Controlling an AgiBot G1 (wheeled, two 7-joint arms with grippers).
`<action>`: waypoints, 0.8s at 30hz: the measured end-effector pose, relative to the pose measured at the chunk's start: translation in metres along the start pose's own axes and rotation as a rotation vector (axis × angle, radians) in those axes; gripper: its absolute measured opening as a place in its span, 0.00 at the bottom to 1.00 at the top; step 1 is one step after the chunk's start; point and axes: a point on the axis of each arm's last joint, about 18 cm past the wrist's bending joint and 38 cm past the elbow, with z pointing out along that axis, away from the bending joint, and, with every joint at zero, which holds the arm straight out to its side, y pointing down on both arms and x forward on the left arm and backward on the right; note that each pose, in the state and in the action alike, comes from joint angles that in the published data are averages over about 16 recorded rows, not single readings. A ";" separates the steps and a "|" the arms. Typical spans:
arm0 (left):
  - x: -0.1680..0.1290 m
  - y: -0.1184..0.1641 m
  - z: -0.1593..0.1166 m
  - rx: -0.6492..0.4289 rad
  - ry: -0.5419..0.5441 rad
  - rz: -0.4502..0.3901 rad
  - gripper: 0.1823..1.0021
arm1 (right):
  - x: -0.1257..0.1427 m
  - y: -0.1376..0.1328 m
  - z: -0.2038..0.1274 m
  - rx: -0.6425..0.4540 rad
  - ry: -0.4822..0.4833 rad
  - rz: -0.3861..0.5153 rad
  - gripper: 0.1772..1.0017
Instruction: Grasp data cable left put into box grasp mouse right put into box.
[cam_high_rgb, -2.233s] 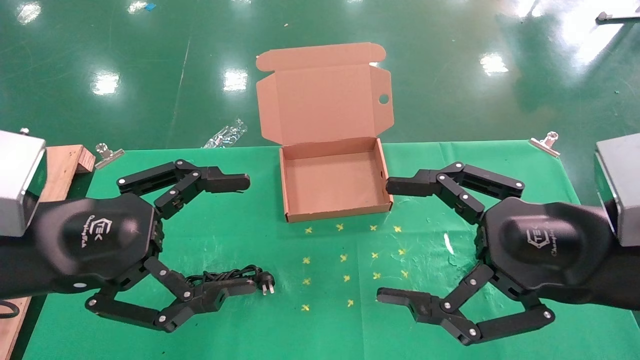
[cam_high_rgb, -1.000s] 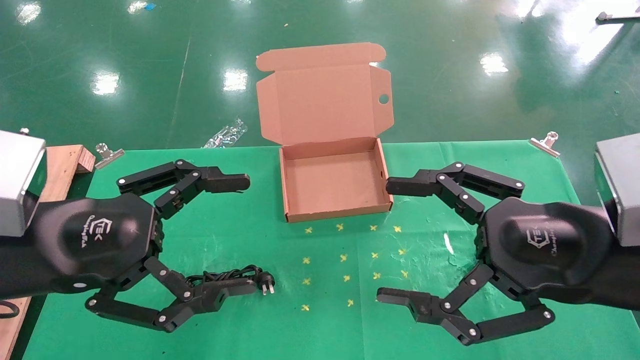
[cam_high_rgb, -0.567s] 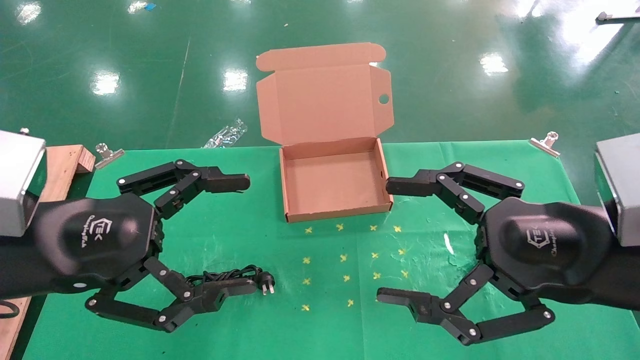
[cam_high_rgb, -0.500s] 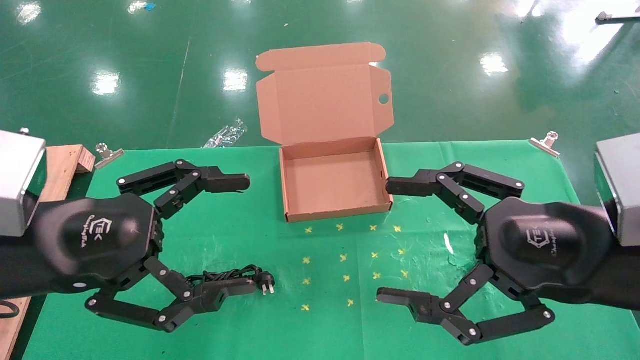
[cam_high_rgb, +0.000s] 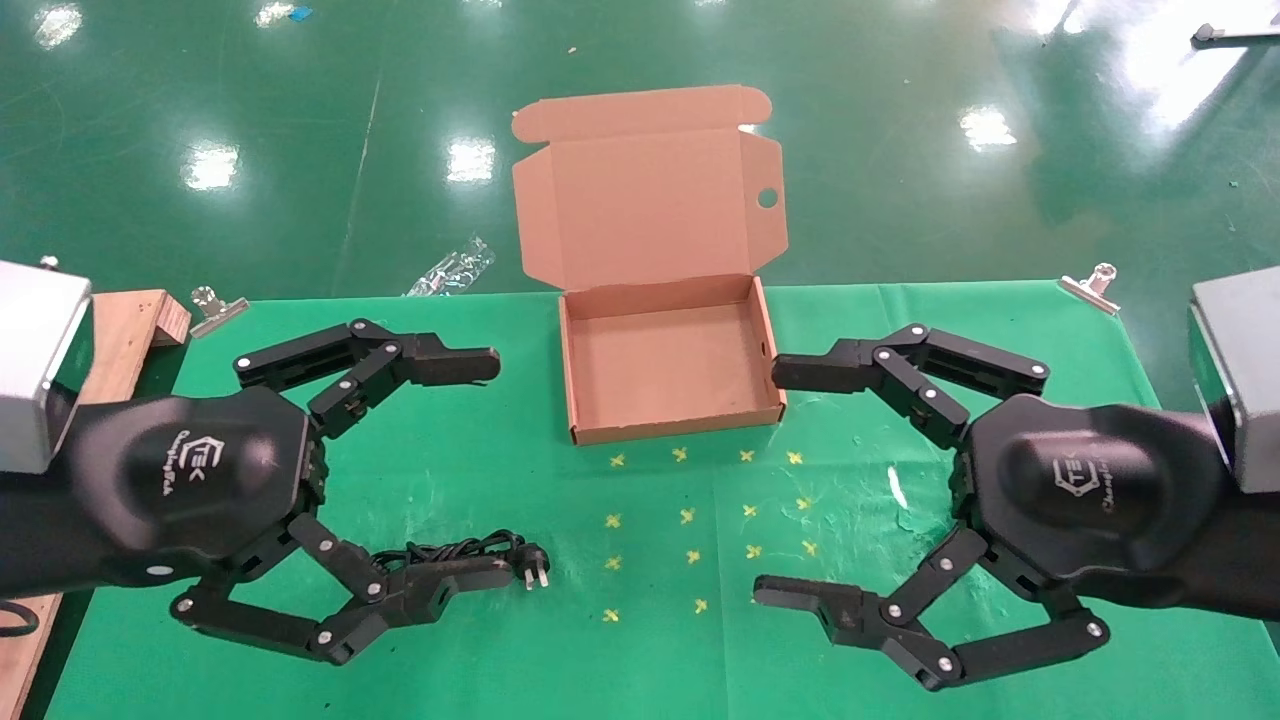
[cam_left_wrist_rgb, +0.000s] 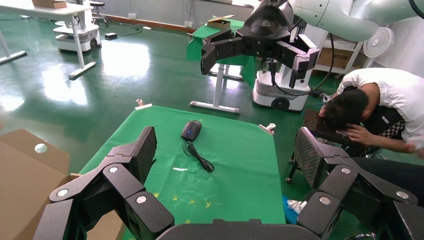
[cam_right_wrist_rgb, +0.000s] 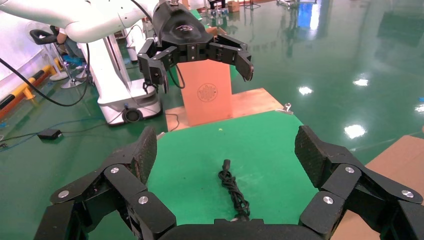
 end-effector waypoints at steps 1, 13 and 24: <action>0.000 0.000 0.000 -0.003 0.001 0.002 1.00 | 0.000 0.001 0.000 -0.002 0.001 0.001 1.00; 0.000 0.067 0.004 -0.372 0.028 0.133 1.00 | -0.008 0.044 -0.020 -0.239 0.038 0.057 1.00; -0.032 0.163 0.018 -0.852 0.002 0.275 1.00 | -0.015 0.085 -0.042 -0.466 0.085 0.104 1.00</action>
